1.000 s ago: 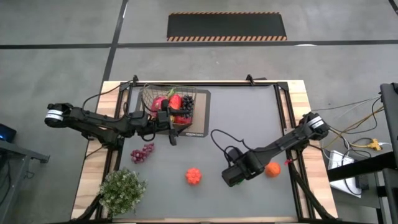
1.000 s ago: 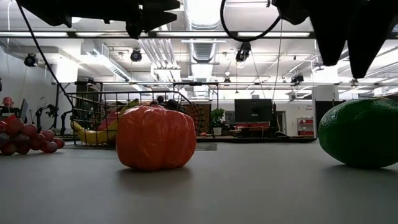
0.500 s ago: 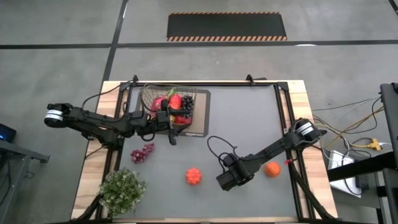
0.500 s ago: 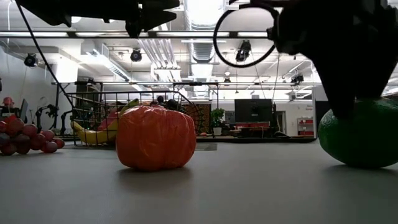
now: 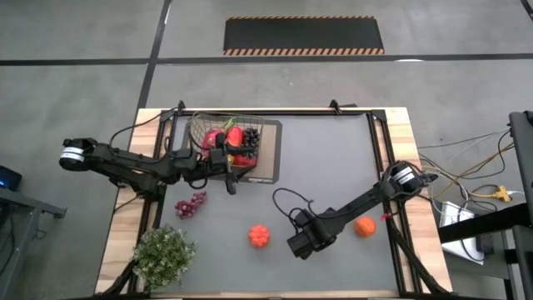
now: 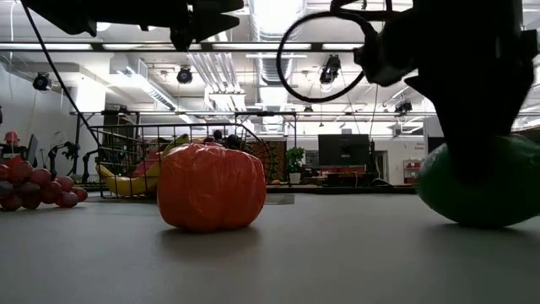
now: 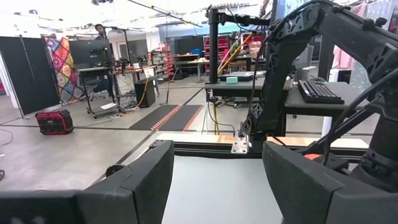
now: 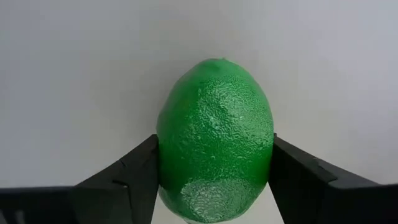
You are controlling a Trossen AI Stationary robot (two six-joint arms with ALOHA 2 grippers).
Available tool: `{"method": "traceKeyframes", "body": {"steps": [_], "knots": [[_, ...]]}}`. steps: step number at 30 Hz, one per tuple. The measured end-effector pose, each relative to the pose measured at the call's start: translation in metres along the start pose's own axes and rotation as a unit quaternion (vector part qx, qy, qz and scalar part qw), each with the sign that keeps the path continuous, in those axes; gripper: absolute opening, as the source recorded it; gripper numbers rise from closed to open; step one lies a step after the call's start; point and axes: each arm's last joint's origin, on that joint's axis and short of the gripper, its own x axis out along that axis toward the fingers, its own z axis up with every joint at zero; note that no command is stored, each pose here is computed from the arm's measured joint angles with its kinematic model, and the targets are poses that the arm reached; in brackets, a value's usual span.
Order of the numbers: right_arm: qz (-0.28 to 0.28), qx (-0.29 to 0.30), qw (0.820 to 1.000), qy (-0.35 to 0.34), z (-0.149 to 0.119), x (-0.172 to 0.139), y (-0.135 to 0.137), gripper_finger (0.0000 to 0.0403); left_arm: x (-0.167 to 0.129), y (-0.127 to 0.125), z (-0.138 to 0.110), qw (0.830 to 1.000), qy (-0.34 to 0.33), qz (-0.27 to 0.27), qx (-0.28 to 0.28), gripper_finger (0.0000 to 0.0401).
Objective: Build produce basket
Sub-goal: Put the green lime into the wire basket
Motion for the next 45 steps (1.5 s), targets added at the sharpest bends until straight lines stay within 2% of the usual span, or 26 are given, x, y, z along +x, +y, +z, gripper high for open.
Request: {"method": "traceKeyframes", "body": {"steps": [3,5,8,10,14,18,23,27,31,34,40,45], "knots": [[-0.004,-0.054,0.998,-0.037,0.001,-0.005,-0.001,0.0231,-0.001,-0.002,0.0,1.0,0.0,-0.006,-0.001,0.0228],[-0.017,-0.088,0.991,-0.101,0.001,-0.013,-0.003,0.0231,-0.001,-0.005,0.0,1.0,-0.001,-0.017,-0.001,0.0228],[-0.04,-0.131,0.969,-0.204,-0.003,-0.028,-0.009,0.0231,-0.003,-0.012,0.001,0.999,-0.004,-0.054,-0.003,0.0228],[-0.048,-0.16,0.948,-0.271,-0.007,-0.038,-0.013,0.0231,-0.004,-0.017,0.002,0.997,-0.007,-0.08,-0.004,0.0228],[-0.033,-0.221,0.897,-0.382,-0.015,-0.055,-0.018,0.0231,-0.006,-0.03,0.004,0.993,-0.012,-0.113,-0.008,0.0228],[0.008,-0.307,0.838,-0.451,-0.018,-0.053,-0.023,0.0231,-0.007,-0.04,0.006,0.991,-0.03,-0.133,-0.019,0.0228],[0.1,-0.375,0.741,-0.548,-0.021,-0.039,-0.042,0.0231,-0.006,-0.049,0.007,0.987,-0.058,-0.144,-0.041,0.0228],[0.172,-0.363,0.674,-0.62,-0.019,-0.027,-0.067,0.023,0.0,-0.057,0.0,0.985,-0.074,-0.15,-0.047,0.0228],[0.198,-0.322,0.633,-0.676,-0.013,-0.015,-0.091,0.023,0.012,-0.066,-0.011,0.983,-0.095,-0.15,-0.054,0.0229],[0.203,-0.306,0.62,-0.694,-0.009,-0.01,-0.102,0.023,0.025,-0.073,-0.018,0.982,-0.103,-0.147,-0.058,0.0234],[0.208,-0.301,0.62,-0.694,0.002,-0.006,-0.109,0.023,0.059,-0.09,-0.03,0.99,-0.085,-0.101,-0.057,0.0293],[0.199,-0.303,0.619,-0.697,0.003,-0.006,-0.109,0.0231,0.075,-0.1,-0.045,0.993,-0.055,-0.103,-0.031,0.0329]]}}
